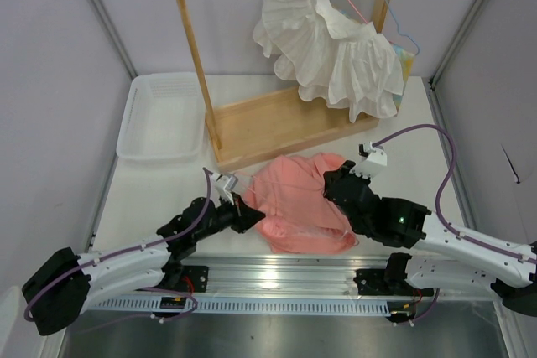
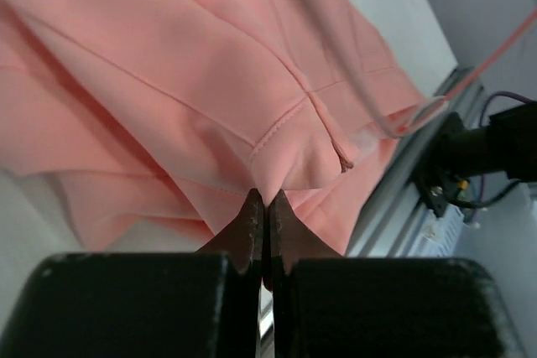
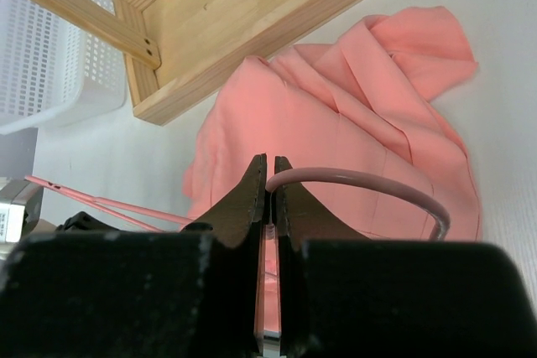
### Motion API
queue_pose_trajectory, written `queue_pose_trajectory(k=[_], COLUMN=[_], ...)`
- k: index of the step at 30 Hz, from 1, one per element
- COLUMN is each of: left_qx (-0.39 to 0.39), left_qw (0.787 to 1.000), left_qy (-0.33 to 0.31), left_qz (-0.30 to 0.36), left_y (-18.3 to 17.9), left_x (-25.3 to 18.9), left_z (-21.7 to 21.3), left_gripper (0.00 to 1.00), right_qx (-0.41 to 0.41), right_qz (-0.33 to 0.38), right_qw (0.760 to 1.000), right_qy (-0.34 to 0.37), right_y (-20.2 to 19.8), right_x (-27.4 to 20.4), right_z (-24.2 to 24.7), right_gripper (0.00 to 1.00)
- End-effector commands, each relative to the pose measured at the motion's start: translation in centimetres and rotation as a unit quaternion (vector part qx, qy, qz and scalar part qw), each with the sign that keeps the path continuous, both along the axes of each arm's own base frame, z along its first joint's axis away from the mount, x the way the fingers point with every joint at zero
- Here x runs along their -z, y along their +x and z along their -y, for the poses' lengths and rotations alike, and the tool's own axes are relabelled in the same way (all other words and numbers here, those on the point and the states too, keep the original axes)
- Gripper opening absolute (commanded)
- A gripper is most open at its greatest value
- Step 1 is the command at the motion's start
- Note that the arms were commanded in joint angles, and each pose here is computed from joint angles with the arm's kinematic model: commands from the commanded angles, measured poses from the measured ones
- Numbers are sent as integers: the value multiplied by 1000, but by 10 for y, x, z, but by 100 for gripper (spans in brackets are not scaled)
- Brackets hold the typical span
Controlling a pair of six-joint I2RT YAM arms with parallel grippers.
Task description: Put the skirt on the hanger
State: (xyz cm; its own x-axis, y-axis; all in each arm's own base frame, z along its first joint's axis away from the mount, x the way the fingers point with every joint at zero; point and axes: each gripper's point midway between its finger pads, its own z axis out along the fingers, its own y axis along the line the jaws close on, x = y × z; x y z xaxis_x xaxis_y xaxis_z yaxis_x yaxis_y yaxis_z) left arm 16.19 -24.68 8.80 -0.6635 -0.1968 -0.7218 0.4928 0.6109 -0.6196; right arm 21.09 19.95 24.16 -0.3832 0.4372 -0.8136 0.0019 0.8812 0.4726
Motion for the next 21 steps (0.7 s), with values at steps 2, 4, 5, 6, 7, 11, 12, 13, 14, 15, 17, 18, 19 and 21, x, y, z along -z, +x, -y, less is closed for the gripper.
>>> queue_pose_trajectory(k=[2,4,5,6,7,11,12,13,14,15,17,18,19,21], left_qx=[64,70,53,49,48,65,71,79,88,91,104,109,116,138], left_qw=[995,991,990,990,986,983,983,981,981,982,984,985,986,986], left_qy=[-74,-105,-123,-131,-153,-171,-170,-172,-167,-160,-139,-134,-120,-92], left_qz=[36,45,38,31,43,30,28,33,36,32,29,29,29,9], left_y=[-9,-11,-3,-4,-2,-1,-2,-1,-2,-2,-2,-2,-1,-6], left_x=[-46,-56,-61,-58,-69,-80,-81,-89,-89,-86,-84,-86,-83,-73], left_z=[21,19,15,10,9,10,11,15,16,17,20,22,24,26], left_gripper=[0,0,0,0,0,0,0,0,0,0,0,0,0,0], right_qx=[10,10,10,10,11,12,13,12,12,13,12,12,12,12], right_qz=[18,19,20,21,22,25,26,26,28,30,33,33,33,34], right_qw=[999,999,999,999,999,999,999,999,999,999,999,999,999,999], right_qy=[24,25,25,24,24,23,22,23,25,26,22,20,16,12], right_y=[4,4,4,4,4,4,5,5,5,5,6,6,7,8], right_x=[-12,-13,-14,-14,-16,-18,-19,-19,-22,-23,-26,-27,-27,-27], right_z=[-2,-2,-2,-2,-1,0,1,1,0,0,0,0,-1,-2], right_gripper=[0,0,0,0,0,0,0,0,0,0,0,0,0,0])
